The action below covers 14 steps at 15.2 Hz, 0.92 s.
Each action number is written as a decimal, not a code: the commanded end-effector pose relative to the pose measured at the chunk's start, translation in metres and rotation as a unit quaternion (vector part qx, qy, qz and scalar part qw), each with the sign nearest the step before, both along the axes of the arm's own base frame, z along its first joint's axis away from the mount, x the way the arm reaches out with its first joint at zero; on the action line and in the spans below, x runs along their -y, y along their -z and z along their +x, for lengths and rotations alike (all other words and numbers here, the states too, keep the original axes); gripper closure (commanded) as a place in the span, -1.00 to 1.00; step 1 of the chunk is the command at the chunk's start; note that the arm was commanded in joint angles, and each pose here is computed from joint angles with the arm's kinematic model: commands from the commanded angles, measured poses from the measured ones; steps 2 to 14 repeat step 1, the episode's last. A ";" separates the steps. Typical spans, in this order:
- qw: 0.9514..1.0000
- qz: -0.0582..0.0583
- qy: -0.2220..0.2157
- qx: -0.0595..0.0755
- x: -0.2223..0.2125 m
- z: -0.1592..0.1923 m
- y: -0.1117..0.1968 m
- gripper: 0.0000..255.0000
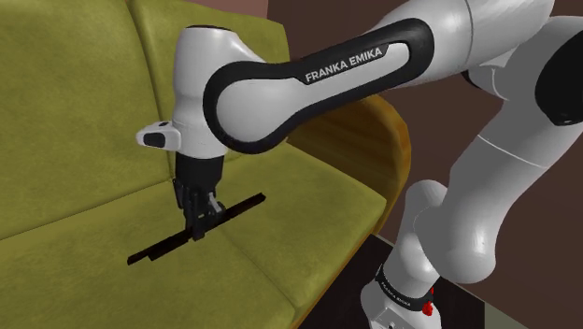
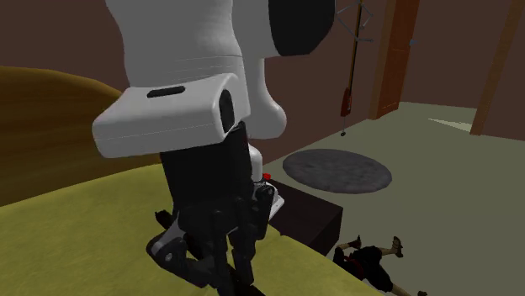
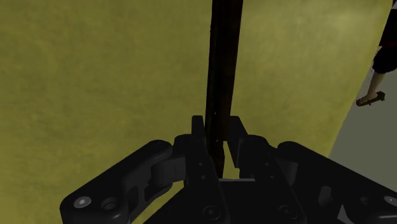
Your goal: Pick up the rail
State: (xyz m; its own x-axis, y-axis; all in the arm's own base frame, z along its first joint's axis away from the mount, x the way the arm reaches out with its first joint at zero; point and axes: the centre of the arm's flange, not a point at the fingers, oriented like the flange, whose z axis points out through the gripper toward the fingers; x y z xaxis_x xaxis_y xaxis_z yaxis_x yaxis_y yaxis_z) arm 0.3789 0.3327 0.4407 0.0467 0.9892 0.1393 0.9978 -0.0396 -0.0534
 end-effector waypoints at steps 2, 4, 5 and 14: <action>1.000 0.000 0.000 0.000 -0.001 0.001 -0.004 1.00; 1.000 0.000 0.000 0.000 -0.001 0.001 -0.004 1.00; 1.000 0.000 0.000 0.000 -0.001 0.001 -0.004 1.00; 1.000 0.000 0.000 0.000 -0.001 0.001 -0.004 1.00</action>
